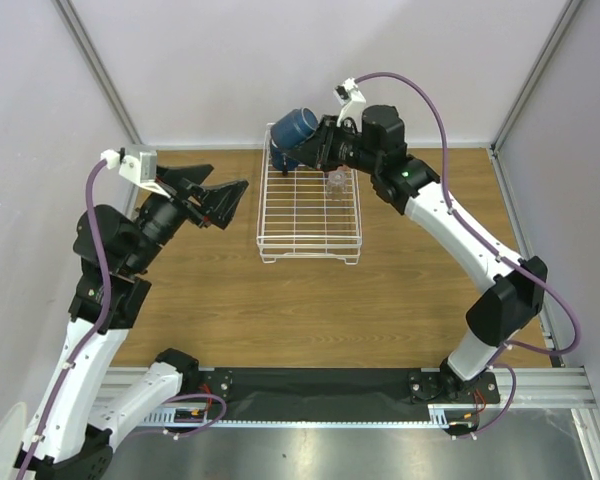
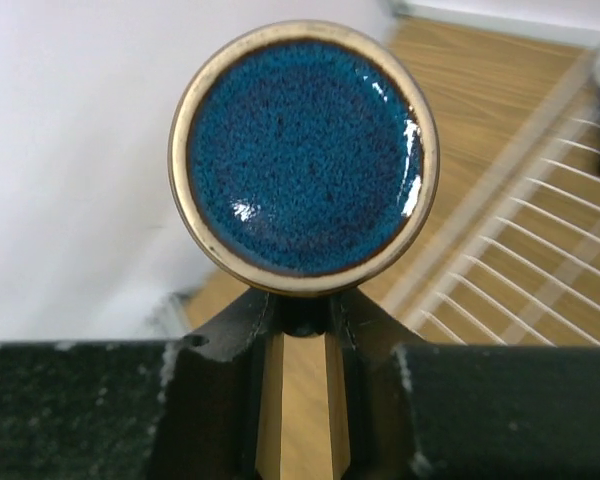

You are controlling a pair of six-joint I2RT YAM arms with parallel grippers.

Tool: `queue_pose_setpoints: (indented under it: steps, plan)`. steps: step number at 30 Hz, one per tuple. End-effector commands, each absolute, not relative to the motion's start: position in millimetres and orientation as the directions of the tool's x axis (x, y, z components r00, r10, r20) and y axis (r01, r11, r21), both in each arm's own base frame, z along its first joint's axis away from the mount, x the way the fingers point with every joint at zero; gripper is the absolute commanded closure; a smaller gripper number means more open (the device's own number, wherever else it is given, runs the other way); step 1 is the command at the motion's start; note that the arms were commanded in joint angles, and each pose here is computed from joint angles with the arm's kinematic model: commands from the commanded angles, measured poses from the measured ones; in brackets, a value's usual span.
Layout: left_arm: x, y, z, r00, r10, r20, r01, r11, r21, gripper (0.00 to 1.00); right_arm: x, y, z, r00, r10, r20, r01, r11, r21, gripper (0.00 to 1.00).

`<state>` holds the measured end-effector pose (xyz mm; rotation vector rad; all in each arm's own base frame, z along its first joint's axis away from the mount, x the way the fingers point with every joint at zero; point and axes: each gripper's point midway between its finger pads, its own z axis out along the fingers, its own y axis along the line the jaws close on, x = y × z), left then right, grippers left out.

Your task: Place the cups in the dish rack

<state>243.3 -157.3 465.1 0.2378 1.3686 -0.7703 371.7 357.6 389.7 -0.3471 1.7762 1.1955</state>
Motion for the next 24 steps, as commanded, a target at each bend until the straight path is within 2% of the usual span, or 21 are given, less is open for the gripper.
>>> queue_pose_setpoints:
  steps: [1,4,10,24]
  plan:
    - [247,-145,448,-0.009,-0.272,-0.962,0.555,0.799,-0.231,0.00,408,337,395,-0.353,0.235,-0.906,-0.603,0.683,0.412,1.00]
    - [248,-139,438,-0.027,-0.226,-0.974,0.527,0.824,-0.206,0.00,425,336,378,-0.322,0.200,-0.926,-0.558,0.750,0.356,1.00]
    - [244,-128,420,-0.048,-0.178,-0.983,0.483,0.857,-0.179,0.00,448,351,357,-0.315,0.162,-0.935,-0.526,0.790,0.315,1.00]
    - [242,-113,401,-0.007,0.036,-0.999,0.460,0.888,0.028,0.00,512,366,268,-0.343,0.107,-0.933,-0.323,0.920,0.224,1.00]
